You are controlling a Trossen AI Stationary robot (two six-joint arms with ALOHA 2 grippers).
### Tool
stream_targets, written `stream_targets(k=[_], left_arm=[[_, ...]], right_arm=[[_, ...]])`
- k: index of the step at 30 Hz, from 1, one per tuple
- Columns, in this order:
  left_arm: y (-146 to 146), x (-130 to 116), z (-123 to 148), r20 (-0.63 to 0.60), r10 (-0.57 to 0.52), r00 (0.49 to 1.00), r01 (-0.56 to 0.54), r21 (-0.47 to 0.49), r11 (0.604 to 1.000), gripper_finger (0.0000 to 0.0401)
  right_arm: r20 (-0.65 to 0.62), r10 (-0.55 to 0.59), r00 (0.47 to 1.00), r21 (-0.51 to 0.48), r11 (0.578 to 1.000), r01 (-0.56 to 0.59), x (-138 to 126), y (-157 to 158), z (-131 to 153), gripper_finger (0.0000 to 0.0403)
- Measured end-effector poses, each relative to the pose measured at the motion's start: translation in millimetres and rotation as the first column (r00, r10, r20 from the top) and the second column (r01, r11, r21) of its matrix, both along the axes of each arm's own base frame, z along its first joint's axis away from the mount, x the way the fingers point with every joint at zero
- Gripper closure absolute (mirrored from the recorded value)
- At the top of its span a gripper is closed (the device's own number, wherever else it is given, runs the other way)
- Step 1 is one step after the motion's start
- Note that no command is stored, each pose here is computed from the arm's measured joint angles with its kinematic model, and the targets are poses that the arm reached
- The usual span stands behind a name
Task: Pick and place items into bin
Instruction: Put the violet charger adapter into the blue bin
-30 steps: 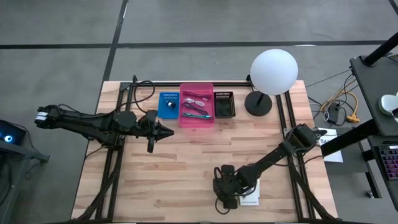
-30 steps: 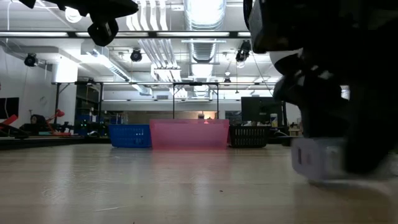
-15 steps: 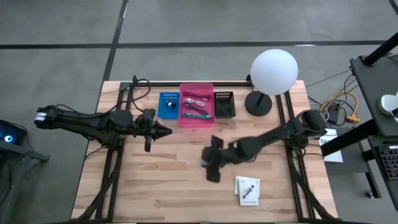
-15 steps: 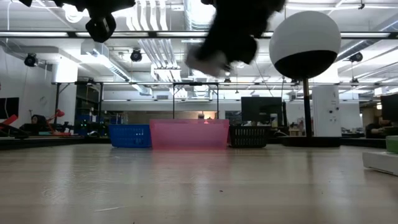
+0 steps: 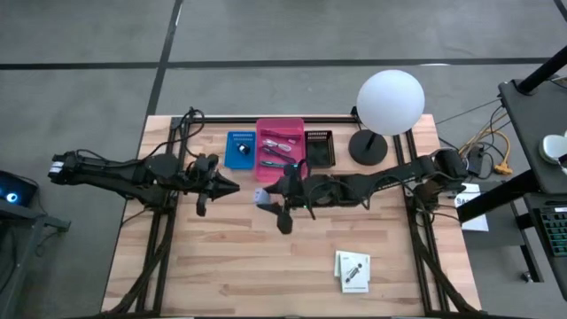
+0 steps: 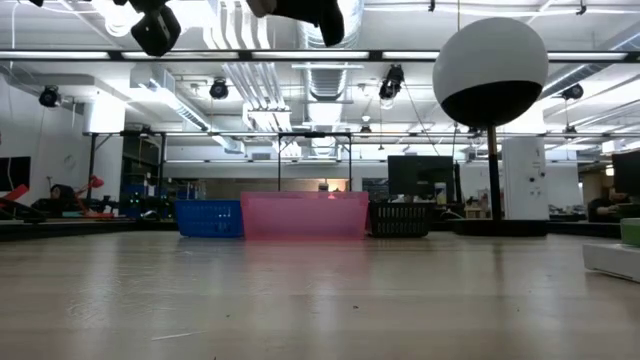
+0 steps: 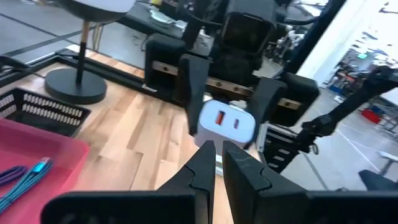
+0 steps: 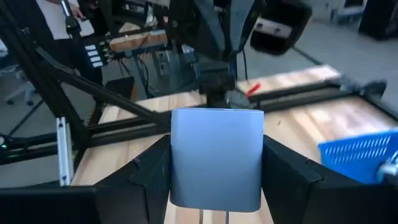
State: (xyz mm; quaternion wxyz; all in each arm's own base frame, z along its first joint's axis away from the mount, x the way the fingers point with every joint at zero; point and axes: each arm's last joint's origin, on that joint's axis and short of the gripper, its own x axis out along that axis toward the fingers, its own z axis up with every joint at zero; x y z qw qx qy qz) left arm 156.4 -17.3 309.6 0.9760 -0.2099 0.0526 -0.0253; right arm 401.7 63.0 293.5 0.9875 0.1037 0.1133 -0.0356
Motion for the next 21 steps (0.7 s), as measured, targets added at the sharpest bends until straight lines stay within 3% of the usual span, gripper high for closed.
stream_targets(k=[4,7,11,14,18,21], left_arm=[[0,-1,4,0.032,-0.015,0.999,0.015,-0.016,1.000,0.0387],[0,0,4,0.027,-0.008,1.000,0.010,-0.100,0.995,0.0372],[-1,4,1,-0.005,-0.001,1.000,0.000,-0.211,0.978,0.0319],[-2,12,-3,-0.028,0.011,1.000,-0.018,-0.265,0.964,0.0268],[-3,23,0,0.004,0.015,1.000,-0.013,-0.277,0.961,0.0215],[-2,30,0,-0.014,0.062,0.998,-0.063,-0.289,0.955,0.0197]], right_arm=[[-0.012,-0.028,1.000,-0.085,0.996,0.027,0,-2,1,0.0219],[-0.027,-0.064,0.998,-0.169,0.984,0.058,0,-3,4,0.0219],[-0.036,-0.140,0.990,-0.288,0.949,0.124,0,-6,11,0.0219],[-0.041,-0.125,0.991,-0.388,0.916,0.099,1,-6,15,0.0219],[-0.104,-0.108,0.989,-0.478,0.877,0.046,0,-6,14,0.0219],[-0.183,-0.109,0.977,-0.500,0.866,0.003,-1,-7,11,0.0219]])
